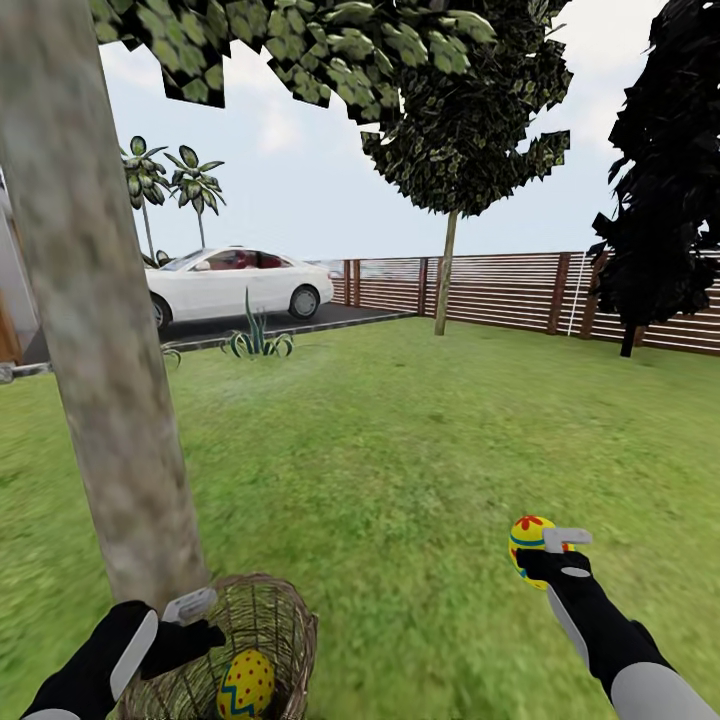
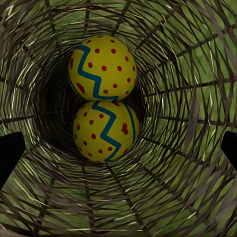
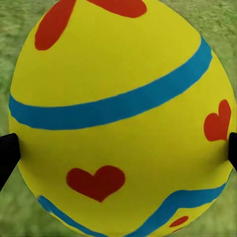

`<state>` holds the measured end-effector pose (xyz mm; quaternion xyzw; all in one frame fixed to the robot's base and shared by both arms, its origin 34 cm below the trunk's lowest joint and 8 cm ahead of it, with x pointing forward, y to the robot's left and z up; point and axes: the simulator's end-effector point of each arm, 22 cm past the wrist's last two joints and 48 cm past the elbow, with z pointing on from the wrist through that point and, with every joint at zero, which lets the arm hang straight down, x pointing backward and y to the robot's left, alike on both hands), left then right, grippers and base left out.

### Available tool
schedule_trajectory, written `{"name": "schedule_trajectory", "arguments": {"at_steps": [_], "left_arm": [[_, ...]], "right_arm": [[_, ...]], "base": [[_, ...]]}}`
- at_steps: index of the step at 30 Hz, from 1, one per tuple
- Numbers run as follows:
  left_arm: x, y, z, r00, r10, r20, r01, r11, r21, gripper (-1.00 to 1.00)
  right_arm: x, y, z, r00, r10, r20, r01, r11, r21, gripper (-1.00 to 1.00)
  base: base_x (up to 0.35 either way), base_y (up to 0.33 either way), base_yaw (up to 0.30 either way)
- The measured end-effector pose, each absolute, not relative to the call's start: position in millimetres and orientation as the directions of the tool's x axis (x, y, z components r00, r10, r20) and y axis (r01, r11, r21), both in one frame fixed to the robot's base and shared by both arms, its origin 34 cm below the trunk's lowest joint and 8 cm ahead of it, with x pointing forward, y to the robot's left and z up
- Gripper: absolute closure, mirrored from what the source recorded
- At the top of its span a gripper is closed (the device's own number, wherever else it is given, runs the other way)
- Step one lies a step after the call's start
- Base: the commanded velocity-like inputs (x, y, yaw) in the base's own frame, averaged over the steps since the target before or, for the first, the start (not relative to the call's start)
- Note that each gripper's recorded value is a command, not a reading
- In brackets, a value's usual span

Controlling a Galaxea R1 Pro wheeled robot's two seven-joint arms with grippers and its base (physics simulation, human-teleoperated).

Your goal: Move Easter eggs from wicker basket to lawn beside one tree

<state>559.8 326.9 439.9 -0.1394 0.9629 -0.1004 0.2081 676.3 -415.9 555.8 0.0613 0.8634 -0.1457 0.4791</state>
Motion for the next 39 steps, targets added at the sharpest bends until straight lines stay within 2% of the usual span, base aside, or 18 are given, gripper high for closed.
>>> {"name": "schedule_trajectory", "arguments": {"at_steps": [39], "left_arm": [[541, 327, 365, -0.876, -0.313, -0.368, -0.230, 0.940, -0.252, -1.00]], "right_arm": [[657, -418, 480, -0.539, -0.035, -0.841, 0.246, 0.949, -0.197, 1.00]], "base": [[0.000, 0.000, 0.000]]}}
